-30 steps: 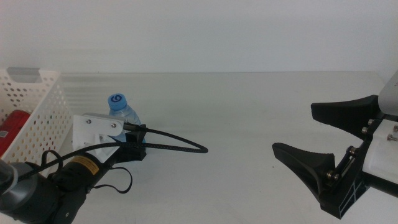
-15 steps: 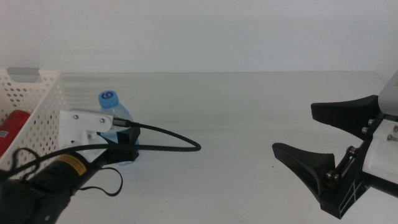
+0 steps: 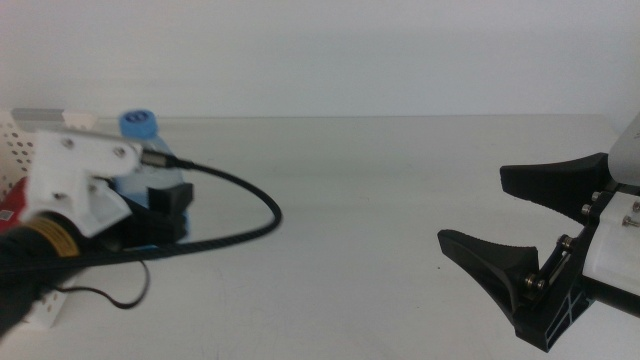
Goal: Use arms to grab the bottles and put them into the dustbin to the left of the table.
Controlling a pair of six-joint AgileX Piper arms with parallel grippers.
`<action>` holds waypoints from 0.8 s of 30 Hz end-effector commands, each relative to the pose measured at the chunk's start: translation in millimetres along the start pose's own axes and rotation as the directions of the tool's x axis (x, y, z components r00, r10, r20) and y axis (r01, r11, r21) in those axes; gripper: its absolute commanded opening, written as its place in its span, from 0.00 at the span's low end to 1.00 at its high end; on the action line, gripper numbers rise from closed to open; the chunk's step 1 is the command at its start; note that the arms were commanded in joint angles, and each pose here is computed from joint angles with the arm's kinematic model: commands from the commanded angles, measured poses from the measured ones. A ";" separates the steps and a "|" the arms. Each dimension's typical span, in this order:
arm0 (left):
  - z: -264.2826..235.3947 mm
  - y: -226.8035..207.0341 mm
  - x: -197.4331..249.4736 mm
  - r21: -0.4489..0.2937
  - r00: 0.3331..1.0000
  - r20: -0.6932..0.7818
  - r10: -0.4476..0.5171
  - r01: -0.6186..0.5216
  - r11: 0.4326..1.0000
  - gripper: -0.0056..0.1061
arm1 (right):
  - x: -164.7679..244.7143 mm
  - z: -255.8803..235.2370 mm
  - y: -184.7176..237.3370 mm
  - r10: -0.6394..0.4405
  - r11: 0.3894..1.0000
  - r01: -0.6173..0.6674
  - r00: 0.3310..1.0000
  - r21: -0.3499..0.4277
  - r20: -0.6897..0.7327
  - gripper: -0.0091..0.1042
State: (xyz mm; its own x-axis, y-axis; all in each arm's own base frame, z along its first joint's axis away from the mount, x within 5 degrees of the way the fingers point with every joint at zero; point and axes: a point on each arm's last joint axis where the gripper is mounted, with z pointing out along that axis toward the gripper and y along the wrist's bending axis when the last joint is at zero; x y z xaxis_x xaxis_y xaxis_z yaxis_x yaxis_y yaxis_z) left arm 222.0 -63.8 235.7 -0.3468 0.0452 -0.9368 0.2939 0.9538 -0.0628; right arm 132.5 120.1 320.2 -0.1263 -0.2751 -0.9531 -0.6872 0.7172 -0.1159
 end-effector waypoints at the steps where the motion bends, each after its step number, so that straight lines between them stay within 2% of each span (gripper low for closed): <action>1: -18.0 -2.6 -39.5 0.000 0.992 0.128 0.002 -0.002 1.000 0.11 | -16.7 -4.7 -1.3 -0.023 1.000 0.022 0.994 0.009 0.105 0.76; 10: -46.7 3.2 -89.6 -0.114 1.000 -0.015 -0.013 0.011 0.993 0.11 | -16.7 -4.7 -1.3 -0.023 1.000 0.022 0.994 0.009 0.105 0.76; 17: -60.2 5.2 -127.9 -0.161 0.998 -0.051 -0.022 0.013 0.987 0.10 | -16.7 -4.7 -1.3 -0.023 1.000 0.022 0.994 0.009 0.105 0.76; 24: -61.8 22.2 -149.8 -0.221 0.993 -0.118 -0.017 -0.009 0.975 0.03 | -16.7 -4.7 -1.3 -0.023 1.000 0.022 0.994 0.009 0.105 0.76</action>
State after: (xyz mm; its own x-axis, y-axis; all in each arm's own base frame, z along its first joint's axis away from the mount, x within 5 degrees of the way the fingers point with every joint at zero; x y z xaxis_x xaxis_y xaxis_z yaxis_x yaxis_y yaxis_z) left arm 223.9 -34.2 368.9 -0.5670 0.0630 -0.8213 0.0864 0.9961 0.0168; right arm 132.5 120.1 320.1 -0.1271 -0.2758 -0.9528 -0.6872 0.7172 -0.1159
